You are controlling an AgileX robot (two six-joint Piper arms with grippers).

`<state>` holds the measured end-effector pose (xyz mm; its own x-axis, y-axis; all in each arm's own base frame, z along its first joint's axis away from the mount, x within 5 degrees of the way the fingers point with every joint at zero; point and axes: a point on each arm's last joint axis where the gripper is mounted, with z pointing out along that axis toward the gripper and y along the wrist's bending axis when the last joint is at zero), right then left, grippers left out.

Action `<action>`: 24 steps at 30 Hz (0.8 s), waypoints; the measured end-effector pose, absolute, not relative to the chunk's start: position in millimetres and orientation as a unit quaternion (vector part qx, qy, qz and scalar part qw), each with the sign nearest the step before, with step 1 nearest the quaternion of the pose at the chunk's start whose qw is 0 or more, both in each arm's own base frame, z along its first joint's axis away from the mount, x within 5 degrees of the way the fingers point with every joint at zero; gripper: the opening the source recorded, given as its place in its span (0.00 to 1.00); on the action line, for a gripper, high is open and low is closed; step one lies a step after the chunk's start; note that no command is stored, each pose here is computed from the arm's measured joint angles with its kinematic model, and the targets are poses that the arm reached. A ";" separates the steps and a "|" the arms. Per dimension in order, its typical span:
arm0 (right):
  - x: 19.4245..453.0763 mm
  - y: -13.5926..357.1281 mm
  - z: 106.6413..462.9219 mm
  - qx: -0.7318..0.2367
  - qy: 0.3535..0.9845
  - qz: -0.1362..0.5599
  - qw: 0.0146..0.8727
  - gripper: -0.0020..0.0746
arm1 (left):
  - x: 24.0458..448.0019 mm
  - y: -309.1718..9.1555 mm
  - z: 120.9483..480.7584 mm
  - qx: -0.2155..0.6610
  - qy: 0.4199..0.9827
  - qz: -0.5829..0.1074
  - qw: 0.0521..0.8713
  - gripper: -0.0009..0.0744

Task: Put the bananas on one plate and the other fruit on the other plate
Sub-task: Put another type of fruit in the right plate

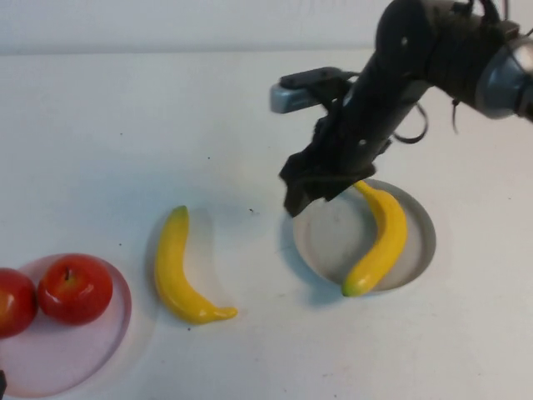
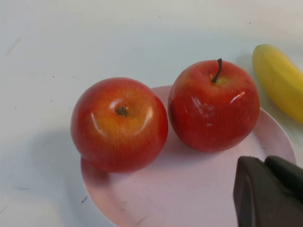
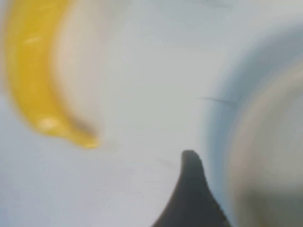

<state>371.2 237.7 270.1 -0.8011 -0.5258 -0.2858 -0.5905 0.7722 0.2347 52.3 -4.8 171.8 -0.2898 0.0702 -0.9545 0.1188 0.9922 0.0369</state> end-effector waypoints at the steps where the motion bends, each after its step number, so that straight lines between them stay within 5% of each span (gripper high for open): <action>1: 364.6 247.9 270.7 -0.322 0.926 0.169 0.101 0.61 | 52.3 -4.8 171.8 0.059 0.803 -0.020 0.593 0.02; 11: 298.2 347.5 247.8 -0.470 0.860 0.182 0.084 0.61 | 52.3 -4.8 171.8 0.059 0.803 -0.020 0.593 0.02; 24: 283.8 393.5 212.4 -0.530 0.824 0.128 0.155 0.61 | 52.3 -4.8 171.8 0.059 0.803 -0.020 0.593 0.02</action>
<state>283.8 393.5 212.4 -0.3894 -0.8341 -0.3907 -0.9134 0.4044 0.0472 52.3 -4.8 171.8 -0.2898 0.0702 -0.9545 0.1188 0.9922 0.0369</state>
